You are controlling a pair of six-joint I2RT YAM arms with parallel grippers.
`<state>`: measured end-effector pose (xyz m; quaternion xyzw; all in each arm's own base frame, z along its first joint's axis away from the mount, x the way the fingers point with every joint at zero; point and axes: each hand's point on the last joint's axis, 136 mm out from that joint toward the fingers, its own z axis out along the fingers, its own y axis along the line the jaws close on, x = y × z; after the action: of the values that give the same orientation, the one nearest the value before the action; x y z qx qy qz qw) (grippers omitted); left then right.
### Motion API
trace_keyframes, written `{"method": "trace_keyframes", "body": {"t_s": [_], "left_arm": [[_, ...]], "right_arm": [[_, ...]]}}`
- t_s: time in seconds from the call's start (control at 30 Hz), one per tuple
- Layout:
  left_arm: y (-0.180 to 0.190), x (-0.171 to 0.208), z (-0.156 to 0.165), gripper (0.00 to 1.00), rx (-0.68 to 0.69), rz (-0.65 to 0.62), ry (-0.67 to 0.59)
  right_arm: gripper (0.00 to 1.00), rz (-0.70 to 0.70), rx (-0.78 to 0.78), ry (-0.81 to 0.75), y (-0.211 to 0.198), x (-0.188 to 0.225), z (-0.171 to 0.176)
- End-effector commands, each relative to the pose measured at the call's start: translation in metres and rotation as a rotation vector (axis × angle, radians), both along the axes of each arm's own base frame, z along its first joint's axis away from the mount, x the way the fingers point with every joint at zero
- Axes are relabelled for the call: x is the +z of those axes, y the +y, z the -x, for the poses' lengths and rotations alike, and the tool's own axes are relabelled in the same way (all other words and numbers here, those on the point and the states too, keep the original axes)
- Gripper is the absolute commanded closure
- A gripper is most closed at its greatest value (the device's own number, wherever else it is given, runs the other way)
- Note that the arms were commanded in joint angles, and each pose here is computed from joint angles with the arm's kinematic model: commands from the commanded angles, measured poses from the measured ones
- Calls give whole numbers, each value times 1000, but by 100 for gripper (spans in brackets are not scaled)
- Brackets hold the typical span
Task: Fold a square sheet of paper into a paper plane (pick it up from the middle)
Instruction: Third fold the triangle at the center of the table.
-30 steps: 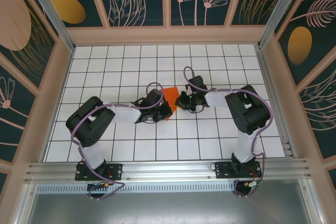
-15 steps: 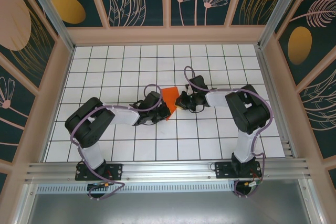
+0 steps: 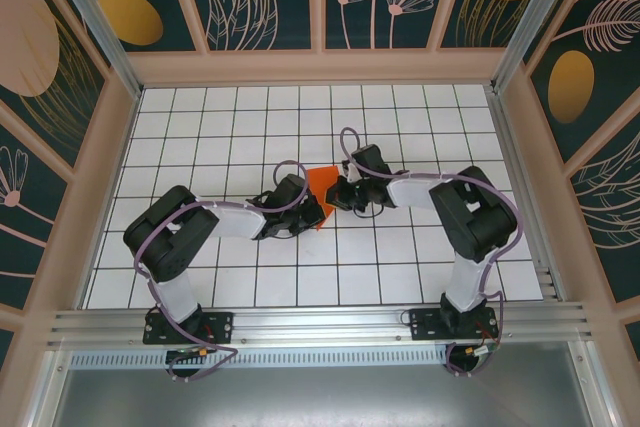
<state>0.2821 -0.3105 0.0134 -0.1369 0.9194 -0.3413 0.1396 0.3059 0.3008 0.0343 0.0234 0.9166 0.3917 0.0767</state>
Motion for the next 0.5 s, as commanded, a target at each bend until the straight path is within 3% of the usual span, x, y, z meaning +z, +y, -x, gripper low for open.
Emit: {"method": "trace_keyframes", "body": {"t_s": [0.0, 0.17, 0.47], "left_arm": [[32, -36, 22, 100, 41, -145, 109], [38, -43, 28, 100, 53, -170, 143], [49, -55, 37, 100, 57, -216, 180]], "right_arm": [[96, 42, 5, 32, -8, -23, 7], [96, 73, 14, 41, -15, -37, 8], [96, 135, -86, -68, -59, -35, -49]]}}
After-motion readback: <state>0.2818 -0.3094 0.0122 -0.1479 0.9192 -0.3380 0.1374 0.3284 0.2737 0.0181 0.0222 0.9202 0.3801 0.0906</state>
